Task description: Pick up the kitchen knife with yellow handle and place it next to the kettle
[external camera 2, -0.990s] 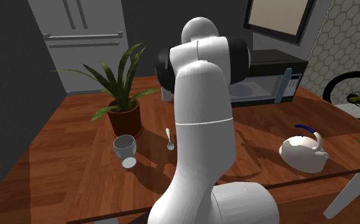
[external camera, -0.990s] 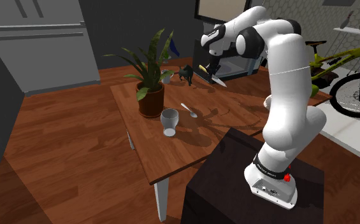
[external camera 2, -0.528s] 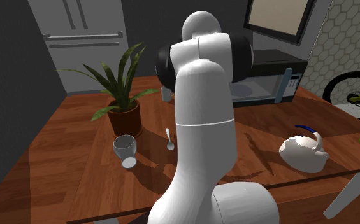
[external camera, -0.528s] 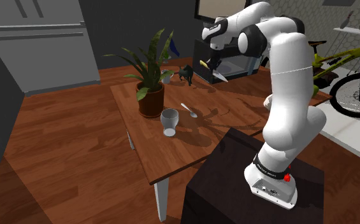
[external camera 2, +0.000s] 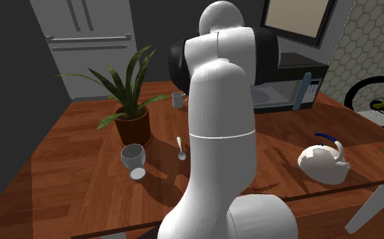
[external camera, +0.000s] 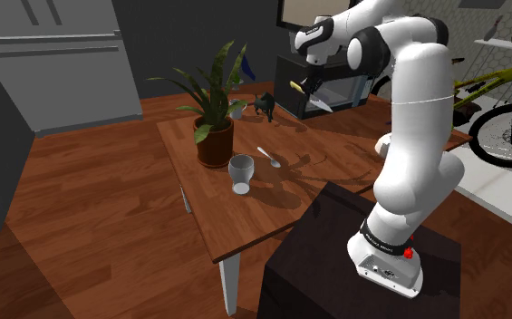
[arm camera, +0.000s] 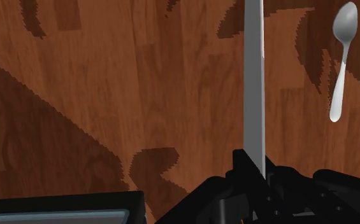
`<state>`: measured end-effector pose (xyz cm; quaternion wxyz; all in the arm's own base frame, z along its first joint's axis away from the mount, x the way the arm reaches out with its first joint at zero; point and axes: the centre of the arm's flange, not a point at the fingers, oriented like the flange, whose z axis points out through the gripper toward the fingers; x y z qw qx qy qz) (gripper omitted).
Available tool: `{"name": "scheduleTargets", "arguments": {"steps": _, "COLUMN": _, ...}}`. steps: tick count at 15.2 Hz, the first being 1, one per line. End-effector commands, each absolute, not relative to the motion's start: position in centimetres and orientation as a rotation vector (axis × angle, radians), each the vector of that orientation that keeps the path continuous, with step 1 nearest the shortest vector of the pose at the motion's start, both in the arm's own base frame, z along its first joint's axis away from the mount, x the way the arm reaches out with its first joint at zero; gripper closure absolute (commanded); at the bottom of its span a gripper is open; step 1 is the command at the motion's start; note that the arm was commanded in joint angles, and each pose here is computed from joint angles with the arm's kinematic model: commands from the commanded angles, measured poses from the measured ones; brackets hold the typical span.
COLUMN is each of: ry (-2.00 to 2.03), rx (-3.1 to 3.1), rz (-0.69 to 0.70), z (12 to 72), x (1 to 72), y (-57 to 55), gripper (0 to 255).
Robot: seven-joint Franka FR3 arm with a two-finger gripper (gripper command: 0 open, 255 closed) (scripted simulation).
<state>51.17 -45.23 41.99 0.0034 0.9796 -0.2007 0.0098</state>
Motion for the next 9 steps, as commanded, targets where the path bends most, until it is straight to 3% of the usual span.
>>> {"name": "scheduleTargets", "arguments": {"steps": 1, "ry": -0.629, "rx": 3.071, "rz": 0.031, "z": 41.9, "x": 48.9, "y": -45.7, "gripper": 255}}
{"name": "scheduleTargets", "arguments": {"steps": 9, "ry": -0.629, "rx": 3.071, "rz": 0.031, "z": 41.9, "x": 38.6, "y": -47.8, "gripper": 255}}
